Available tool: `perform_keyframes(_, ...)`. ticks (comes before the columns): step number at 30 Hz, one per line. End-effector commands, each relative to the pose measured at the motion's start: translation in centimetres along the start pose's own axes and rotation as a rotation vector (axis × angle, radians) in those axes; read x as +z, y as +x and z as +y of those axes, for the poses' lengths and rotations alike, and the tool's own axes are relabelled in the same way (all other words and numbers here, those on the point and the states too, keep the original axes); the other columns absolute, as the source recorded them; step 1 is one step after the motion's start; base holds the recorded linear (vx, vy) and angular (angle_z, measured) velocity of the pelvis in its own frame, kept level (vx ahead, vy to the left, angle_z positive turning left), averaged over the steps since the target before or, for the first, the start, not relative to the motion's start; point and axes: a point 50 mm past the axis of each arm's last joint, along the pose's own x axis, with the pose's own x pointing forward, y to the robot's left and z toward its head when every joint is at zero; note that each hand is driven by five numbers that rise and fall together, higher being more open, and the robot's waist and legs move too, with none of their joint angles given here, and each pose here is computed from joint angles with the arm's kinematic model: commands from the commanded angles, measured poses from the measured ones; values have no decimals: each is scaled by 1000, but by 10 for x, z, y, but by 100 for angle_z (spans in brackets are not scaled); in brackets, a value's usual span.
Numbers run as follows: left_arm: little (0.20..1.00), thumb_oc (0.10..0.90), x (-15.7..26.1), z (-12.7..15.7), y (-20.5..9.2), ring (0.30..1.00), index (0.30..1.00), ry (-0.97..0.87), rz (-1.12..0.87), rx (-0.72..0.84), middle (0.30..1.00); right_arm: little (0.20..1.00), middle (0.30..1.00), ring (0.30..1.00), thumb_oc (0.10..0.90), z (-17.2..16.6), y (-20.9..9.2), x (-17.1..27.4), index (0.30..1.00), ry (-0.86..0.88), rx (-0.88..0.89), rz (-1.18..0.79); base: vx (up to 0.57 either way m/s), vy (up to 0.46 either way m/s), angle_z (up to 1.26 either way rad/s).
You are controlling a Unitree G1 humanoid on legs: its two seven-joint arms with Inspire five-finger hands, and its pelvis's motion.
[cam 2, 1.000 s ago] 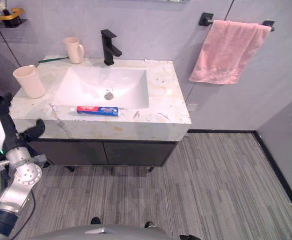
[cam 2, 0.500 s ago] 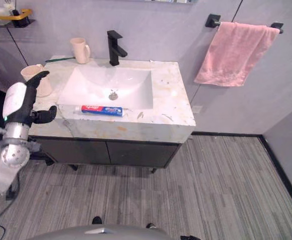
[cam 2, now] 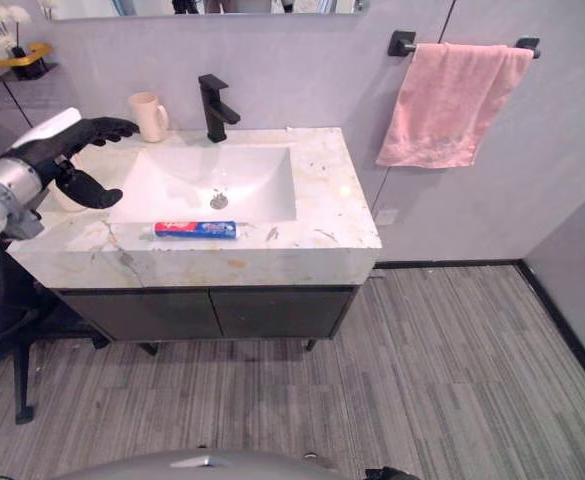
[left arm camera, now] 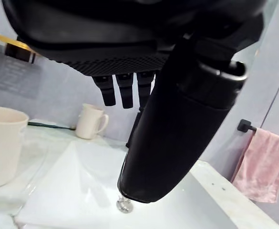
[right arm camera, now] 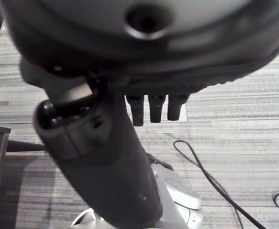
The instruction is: Organize the bathroom.
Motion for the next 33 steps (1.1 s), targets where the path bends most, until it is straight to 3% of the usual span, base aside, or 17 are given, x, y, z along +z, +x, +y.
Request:
perform_keyframes(1, 900, 800, 37, 77, -10, 900, 900, 64, -135, 139, 900, 900, 900, 900, 800, -8, -1, 24, 900, -10, -3, -35, 0, 0, 0)
perform_keyframes(11, 900, 800, 27, 72, -2, 900, 900, 15, -51, -160, 900, 900, 900, 900, 800, -8, -1, 25, 900, -14, 4, -26, 1, -5, -1)
perform_keyframes(23, 900, 800, 0, 50, 2, 900, 900, 172, 26, -197, 900, 900, 900, 900, 800, -7, -1, 27, 900, -12, 7, -20, 5, -3, -2)
perform_keyframes(33, 900, 800, 22, 46, 9, 900, 900, 174, 69, -194, 900, 900, 900, 900, 800, -6, -1, 19, 900, 3, 8, -11, 3, -1, -1)
